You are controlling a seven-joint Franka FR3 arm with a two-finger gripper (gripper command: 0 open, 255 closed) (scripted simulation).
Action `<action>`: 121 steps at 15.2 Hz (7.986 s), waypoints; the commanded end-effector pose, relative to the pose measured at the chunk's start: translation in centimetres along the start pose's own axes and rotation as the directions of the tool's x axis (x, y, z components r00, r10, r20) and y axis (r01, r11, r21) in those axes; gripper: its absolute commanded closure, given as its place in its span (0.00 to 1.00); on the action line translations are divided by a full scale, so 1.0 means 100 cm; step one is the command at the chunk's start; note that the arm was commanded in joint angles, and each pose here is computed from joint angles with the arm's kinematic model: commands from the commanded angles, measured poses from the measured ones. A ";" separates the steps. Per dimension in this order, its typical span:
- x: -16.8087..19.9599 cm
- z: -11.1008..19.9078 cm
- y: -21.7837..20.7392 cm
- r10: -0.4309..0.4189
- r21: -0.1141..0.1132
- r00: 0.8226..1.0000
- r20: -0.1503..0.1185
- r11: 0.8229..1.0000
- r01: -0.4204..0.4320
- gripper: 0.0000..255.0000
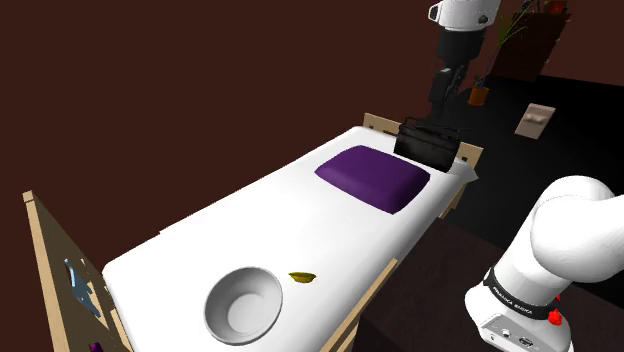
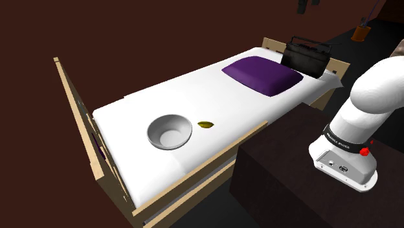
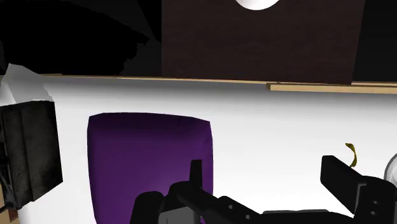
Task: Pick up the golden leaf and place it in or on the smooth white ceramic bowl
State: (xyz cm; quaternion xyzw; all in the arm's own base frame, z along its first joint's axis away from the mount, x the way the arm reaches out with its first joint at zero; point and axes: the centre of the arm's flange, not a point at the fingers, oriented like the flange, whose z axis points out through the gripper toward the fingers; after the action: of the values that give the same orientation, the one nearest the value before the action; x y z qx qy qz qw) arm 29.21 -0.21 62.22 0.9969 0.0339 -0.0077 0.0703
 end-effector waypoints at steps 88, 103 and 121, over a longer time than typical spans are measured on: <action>0.149 0.441 -0.348 -0.352 0.124 0.928 -0.123 0.922 0.366 0.00; 0.148 0.425 -0.345 -0.352 0.124 0.928 -0.123 0.922 0.366 1.00; 0.146 0.331 -0.332 -0.352 0.124 0.928 -0.123 0.922 0.366 1.00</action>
State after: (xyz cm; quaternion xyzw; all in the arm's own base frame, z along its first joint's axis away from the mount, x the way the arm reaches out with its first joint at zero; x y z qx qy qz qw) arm 41.16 28.89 23.95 0.9754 0.2187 0.0265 -0.0069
